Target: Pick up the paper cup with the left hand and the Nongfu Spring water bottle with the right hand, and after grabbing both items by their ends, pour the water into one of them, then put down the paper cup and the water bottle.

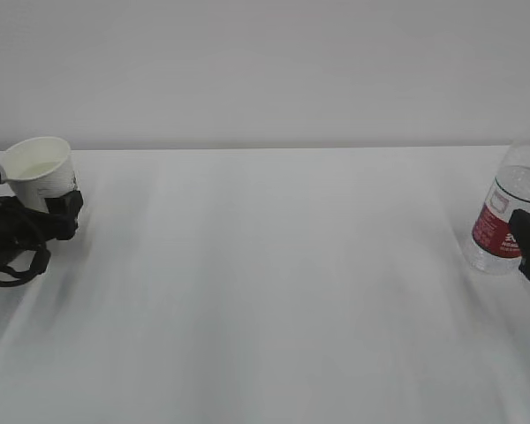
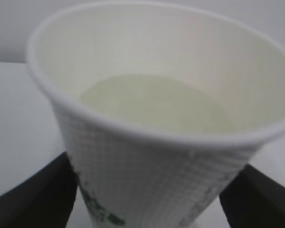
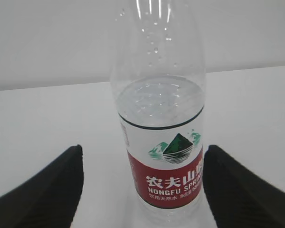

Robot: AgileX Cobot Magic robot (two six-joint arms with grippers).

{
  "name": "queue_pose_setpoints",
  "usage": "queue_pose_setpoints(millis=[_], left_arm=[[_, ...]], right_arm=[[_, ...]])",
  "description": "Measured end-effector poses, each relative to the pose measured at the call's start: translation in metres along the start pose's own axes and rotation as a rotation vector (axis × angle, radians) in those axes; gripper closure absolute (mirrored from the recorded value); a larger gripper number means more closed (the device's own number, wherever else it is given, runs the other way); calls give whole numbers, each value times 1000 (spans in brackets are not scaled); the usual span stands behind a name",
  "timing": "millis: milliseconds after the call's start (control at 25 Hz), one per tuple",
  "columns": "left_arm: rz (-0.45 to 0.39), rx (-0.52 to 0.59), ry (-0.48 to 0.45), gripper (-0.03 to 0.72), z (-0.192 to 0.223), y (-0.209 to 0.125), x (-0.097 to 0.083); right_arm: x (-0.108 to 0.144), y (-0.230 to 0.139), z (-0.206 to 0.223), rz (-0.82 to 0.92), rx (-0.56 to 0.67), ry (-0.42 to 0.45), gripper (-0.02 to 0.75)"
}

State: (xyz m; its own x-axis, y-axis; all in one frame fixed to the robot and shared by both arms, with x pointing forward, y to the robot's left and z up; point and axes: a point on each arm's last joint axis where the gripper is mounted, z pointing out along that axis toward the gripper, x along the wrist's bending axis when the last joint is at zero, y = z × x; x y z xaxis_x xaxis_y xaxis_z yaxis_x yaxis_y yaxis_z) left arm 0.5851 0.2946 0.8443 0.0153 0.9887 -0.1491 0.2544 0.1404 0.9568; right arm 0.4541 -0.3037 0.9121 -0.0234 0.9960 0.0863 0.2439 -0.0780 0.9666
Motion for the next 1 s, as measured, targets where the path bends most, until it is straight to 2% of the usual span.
queue_pose_setpoints(millis=[280,640,1000], left_arm=[[-2,31,4,15,-9,-7,1],[-3,16,9,18,-24,5,-1],[-5,53,16,25,-46,2,-2]], right_arm=[[0,0,0,0,0,0,149],[0,0,0,0,0,0,149],[1,0,0,-3,1,6,149]])
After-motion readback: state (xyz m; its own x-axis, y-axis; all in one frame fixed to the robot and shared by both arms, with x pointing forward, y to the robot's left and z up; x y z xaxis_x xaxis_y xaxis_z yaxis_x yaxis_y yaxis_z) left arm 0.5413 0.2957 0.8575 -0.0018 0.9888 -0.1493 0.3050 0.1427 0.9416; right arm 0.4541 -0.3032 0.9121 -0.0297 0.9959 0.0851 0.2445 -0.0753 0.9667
